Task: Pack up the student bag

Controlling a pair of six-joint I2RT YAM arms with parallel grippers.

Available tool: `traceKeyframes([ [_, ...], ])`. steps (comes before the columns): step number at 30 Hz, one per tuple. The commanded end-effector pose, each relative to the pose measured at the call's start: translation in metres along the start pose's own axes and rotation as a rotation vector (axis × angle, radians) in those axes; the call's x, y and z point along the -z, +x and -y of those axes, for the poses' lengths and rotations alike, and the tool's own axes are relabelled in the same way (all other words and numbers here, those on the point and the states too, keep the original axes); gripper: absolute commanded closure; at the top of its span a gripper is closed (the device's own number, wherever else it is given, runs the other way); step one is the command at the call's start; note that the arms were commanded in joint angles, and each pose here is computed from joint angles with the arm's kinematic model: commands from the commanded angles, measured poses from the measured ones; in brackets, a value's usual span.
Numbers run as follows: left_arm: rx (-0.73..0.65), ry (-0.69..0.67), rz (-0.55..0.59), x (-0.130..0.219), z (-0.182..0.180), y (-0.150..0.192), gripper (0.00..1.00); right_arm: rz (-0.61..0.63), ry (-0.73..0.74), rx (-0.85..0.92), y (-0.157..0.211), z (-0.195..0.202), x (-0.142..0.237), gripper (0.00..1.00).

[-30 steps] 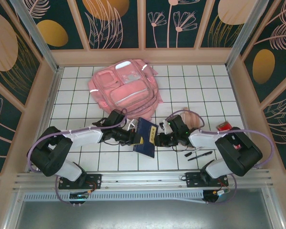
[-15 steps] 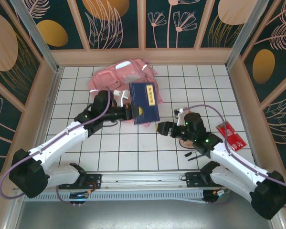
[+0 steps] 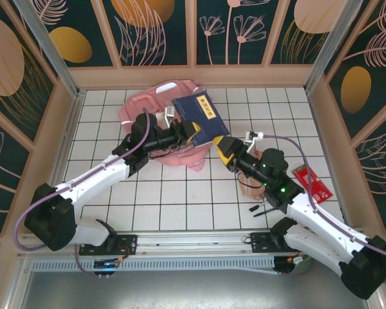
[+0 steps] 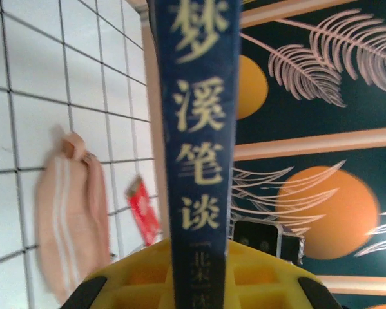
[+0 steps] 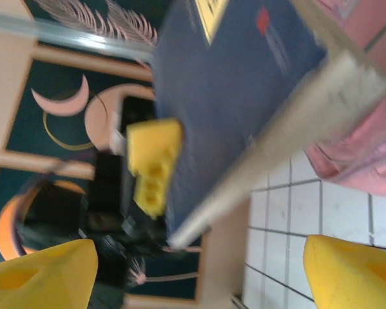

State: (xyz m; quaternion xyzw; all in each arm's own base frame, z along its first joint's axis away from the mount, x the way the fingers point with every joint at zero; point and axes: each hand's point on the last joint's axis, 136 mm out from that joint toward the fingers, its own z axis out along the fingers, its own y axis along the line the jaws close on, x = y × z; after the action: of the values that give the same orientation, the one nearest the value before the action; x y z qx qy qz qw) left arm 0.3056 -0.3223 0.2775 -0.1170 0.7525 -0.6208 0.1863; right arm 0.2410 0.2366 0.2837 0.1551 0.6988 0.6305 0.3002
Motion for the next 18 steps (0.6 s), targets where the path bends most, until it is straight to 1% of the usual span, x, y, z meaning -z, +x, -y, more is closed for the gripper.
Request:
traceKeyframes([
  [1, 0.146, 0.208, -0.008, 0.010, 0.039, 0.001, 1.00, 0.110, -0.077, -0.072, -0.029, -0.018, -0.012, 0.16],
  [5, 0.101, 0.197, 0.003, 0.013, 0.045, 0.001, 1.00, 0.124, -0.051, -0.124, -0.043, -0.007, -0.032, 0.18],
  [7, 0.118, 0.202, 0.011, 0.015, 0.045, 0.001, 1.00, 0.122, -0.106, -0.135, -0.045, -0.015, -0.039, 0.21],
  [8, 0.120, 0.201, 0.005, 0.016, 0.043, 0.002, 1.00, 0.113, -0.138, -0.144, -0.046, -0.021, -0.043, 0.30],
  [9, 0.122, 0.200, -0.007, 0.015, 0.042, 0.004, 1.00, 0.109, -0.178, -0.142, -0.048, -0.029, -0.048, 0.48],
  [10, 0.136, 0.198, -0.013, 0.015, 0.037, 0.006, 1.00, 0.111, -0.206, -0.143, -0.050, -0.033, -0.050, 0.62],
  [11, 0.169, 0.208, -0.016, 0.015, 0.032, 0.008, 1.00, 0.109, -0.230, -0.149, -0.052, -0.038, -0.054, 0.71],
  [12, 0.203, 0.229, -0.013, 0.018, 0.029, 0.009, 1.00, 0.102, -0.248, -0.151, -0.053, -0.044, -0.057, 0.74],
  [13, 0.226, 0.241, -0.011, 0.019, 0.026, 0.010, 1.00, 0.095, -0.255, -0.149, -0.053, -0.047, -0.060, 0.81],
  [14, 0.239, 0.246, -0.003, 0.021, 0.023, 0.009, 1.00, 0.088, -0.257, -0.143, -0.052, -0.050, -0.062, 0.94],
  [15, 0.235, 0.230, 0.000, 0.022, 0.019, 0.010, 0.90, 0.084, -0.248, -0.138, -0.052, -0.050, -0.064, 1.00],
  [16, 0.219, 0.207, 0.002, 0.022, 0.016, 0.011, 0.74, 0.082, -0.238, -0.130, -0.052, -0.050, -0.063, 1.00],
  [17, 0.180, 0.181, 0.010, 0.023, 0.012, 0.010, 0.54, 0.083, -0.223, -0.117, -0.052, -0.048, -0.062, 1.00],
  [18, 0.111, 0.148, 0.016, 0.025, 0.005, 0.008, 0.43, 0.093, -0.203, -0.099, -0.055, -0.045, -0.057, 1.00],
])
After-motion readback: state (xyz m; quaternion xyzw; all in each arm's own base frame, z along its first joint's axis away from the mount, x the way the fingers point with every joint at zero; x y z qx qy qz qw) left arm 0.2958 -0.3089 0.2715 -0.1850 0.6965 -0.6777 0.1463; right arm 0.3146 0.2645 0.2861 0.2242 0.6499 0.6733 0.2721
